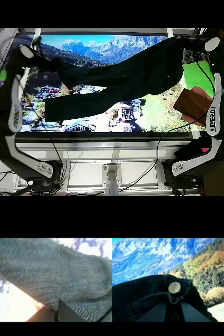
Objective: Fold the clothes and pants, and hang the long-sleeved shirts on hangers.
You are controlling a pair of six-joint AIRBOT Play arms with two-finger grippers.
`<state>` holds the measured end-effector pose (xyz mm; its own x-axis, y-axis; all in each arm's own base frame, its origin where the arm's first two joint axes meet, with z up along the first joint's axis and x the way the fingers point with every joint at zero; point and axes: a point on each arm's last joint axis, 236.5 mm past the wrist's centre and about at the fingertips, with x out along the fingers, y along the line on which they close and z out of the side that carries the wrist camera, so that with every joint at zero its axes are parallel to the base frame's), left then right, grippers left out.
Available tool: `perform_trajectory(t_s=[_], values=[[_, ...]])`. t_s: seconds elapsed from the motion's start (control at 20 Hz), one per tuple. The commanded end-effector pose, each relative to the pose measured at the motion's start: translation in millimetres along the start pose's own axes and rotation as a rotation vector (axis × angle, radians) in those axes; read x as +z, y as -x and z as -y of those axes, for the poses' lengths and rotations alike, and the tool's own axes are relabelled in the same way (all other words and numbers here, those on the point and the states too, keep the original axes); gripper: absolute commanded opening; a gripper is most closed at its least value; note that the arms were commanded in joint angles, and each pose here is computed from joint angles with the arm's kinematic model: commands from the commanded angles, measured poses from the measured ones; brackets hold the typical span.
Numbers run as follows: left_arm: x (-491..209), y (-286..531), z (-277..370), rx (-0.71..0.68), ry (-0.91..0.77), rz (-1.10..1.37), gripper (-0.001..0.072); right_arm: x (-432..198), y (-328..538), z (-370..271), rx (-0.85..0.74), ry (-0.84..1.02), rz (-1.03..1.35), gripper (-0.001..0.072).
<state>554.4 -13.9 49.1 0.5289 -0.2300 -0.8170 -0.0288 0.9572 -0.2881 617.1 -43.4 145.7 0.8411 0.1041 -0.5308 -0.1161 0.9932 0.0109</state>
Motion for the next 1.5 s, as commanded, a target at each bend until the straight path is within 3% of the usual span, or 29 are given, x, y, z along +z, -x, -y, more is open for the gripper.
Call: perform_trajectory(t_s=[0.0,0.15,0.3,0.4,0.75,1.0,1.45], values=[[41,99,-6,0.141,-0.128,0.197,0.0035,9,8,-1,0.001,0.004,0.016,0.0044],[100,182,-15,0.29,-0.213,0.508,0.0034,35,19,2,-0.022,0.004,0.1,0.0043],[143,238,-11,0.331,-0.199,0.771,0.0034,50,24,6,-0.041,0.002,0.156,0.0043],[150,244,-21,0.348,-0.157,0.816,0.0034,53,25,8,-0.051,0.006,0.169,0.0043],[107,161,-104,0.452,-0.024,0.514,0.0034,39,16,13,-0.062,0.027,0.123,0.0044],[81,85,-122,0.456,-0.015,0.355,0.0035,-5,-12,-1,-0.003,0.008,-0.008,0.0044],[59,55,-152,0.513,-0.015,0.25,0.0035,-66,-84,-105,0.151,0.06,-0.128,0.0044]])
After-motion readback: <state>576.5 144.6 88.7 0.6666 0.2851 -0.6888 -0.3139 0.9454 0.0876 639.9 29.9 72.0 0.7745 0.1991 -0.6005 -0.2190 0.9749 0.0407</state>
